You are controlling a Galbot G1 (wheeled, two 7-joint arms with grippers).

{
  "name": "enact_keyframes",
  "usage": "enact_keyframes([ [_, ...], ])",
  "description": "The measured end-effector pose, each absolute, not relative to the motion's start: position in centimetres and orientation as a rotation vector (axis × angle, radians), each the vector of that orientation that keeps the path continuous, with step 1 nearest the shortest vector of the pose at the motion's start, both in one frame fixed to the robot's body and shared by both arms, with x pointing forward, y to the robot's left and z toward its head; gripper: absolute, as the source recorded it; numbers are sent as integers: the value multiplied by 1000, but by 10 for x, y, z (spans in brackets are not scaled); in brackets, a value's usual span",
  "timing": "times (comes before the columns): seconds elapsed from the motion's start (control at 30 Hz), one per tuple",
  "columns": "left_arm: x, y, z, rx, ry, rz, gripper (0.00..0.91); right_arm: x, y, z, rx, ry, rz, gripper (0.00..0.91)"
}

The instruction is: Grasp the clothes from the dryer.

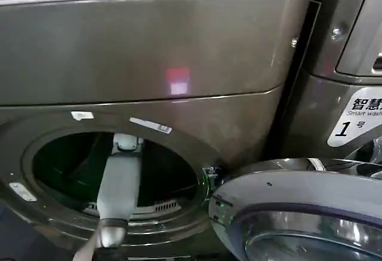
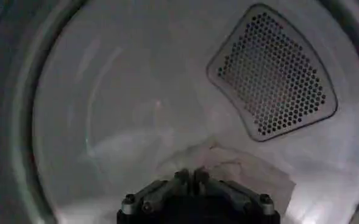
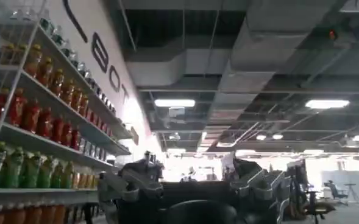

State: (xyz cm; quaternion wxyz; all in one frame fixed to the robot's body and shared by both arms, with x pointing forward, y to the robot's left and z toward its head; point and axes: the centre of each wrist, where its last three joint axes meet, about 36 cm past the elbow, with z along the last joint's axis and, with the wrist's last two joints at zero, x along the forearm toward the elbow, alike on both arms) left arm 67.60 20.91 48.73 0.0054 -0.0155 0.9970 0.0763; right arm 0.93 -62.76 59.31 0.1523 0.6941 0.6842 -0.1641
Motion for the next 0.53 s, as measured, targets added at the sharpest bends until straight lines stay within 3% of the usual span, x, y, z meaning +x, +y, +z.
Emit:
enact_keyframes([
  [0.53, 674, 210, 487, -103, 3111, 192, 0, 0, -629, 601, 2077, 1909, -422, 907],
])
